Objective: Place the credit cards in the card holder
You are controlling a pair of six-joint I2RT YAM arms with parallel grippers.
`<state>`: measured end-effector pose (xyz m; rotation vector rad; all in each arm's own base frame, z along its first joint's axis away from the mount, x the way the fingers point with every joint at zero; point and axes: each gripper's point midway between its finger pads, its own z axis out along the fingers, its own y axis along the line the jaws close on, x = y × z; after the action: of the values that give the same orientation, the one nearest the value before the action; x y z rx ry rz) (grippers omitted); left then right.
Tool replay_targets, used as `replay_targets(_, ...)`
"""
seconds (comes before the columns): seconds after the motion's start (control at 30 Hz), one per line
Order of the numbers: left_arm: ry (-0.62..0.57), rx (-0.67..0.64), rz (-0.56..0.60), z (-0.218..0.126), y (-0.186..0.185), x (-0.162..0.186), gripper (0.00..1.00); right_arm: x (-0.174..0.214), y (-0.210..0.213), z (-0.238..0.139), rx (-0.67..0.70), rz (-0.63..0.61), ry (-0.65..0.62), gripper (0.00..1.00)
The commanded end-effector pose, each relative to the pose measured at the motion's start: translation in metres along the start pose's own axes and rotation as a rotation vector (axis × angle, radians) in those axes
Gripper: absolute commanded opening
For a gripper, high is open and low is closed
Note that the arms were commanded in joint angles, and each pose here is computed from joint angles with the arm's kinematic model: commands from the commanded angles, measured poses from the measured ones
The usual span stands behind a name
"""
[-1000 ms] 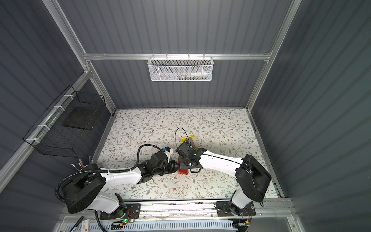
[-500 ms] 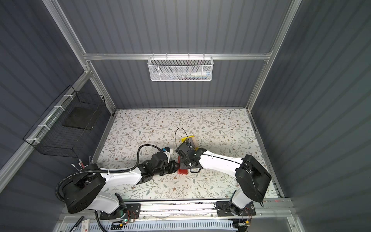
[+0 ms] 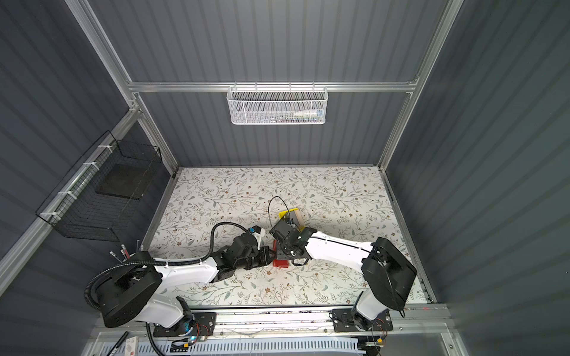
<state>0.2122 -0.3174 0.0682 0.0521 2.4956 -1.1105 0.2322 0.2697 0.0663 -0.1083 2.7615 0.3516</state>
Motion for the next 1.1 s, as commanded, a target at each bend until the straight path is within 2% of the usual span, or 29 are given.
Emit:
replay_targets(0.0,0.004,-0.100,-0.031,-0.003,0.029,0.009,0.05,0.003,-0.016,0.002,0.086,0.002,0.005,0.05)
replay_targets(0.6,0.008,-0.072,-0.029,-0.001,0.026,0.011,0.05,0.005,-0.018,0.003,0.105,-0.006,0.006,0.05)
replay_targets(0.73,0.016,-0.061,-0.040,0.002,0.025,0.013,0.16,0.003,-0.014,0.001,0.088,-0.018,-0.006,0.05)
replay_targets(1.07,0.024,-0.107,-0.067,0.002,0.036,0.016,0.29,0.006,-0.011,-0.001,0.075,-0.046,-0.021,0.05)
